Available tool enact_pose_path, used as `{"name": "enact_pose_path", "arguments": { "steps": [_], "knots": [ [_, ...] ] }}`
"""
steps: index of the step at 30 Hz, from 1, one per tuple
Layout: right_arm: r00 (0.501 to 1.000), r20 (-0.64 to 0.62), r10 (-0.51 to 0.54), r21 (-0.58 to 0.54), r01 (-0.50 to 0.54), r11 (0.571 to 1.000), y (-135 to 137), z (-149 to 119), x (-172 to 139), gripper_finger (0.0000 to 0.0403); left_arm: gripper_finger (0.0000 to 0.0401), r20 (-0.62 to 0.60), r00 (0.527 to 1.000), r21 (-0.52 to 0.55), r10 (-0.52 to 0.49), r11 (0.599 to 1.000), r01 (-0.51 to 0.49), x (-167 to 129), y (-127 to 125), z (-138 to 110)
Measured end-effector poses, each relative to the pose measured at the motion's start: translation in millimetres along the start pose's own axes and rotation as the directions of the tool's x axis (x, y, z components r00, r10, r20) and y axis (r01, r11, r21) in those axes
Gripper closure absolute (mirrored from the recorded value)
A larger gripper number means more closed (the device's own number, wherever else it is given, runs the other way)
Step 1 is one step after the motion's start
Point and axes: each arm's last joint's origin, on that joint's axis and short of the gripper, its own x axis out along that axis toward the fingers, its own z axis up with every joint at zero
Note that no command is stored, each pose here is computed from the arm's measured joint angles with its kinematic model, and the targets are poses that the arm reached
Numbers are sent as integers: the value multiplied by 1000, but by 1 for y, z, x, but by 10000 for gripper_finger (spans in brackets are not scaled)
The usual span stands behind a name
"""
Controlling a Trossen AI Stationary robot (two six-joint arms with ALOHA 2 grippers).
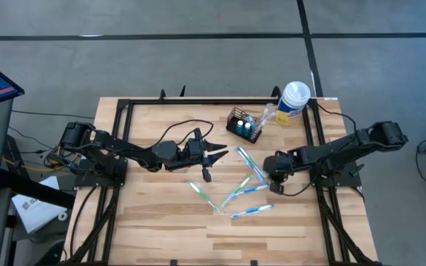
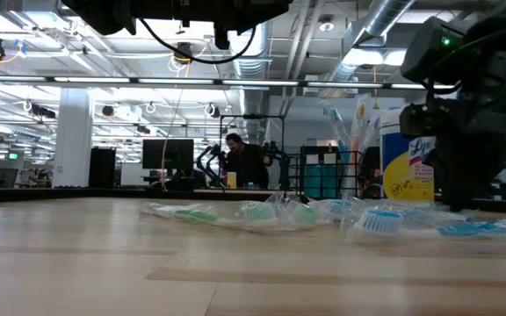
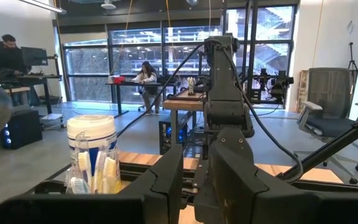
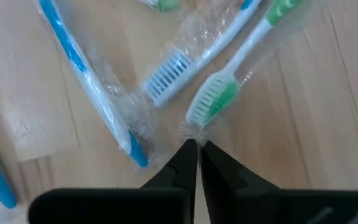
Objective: Pick & Place toothbrushing station
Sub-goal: Put the green toothbrush into the mesh organizer
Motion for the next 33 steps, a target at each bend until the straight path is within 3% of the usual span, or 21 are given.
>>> {"name": "enact_pose_path", "arguments": {
  "steps": [10, 26, 33],
  "knots": [
    [1000, -18, 11, -62, -12, 998, 9, 8, -10, 402, 325, -14, 1000, 5, 0, 1000, 0, 0, 0, -1],
    [1000, 16, 8, -190, -5, 982, 26, 56, -62, 403, 325, -27, 1000, 9, -2, 1000, 2, 0, 0, -3],
    [998, 69, 3, -247, 14, 969, 30, 75, -88, 403, 325, -37, 992, 18, -118, 993, 119, 0, -4, -4]
  ]
}}
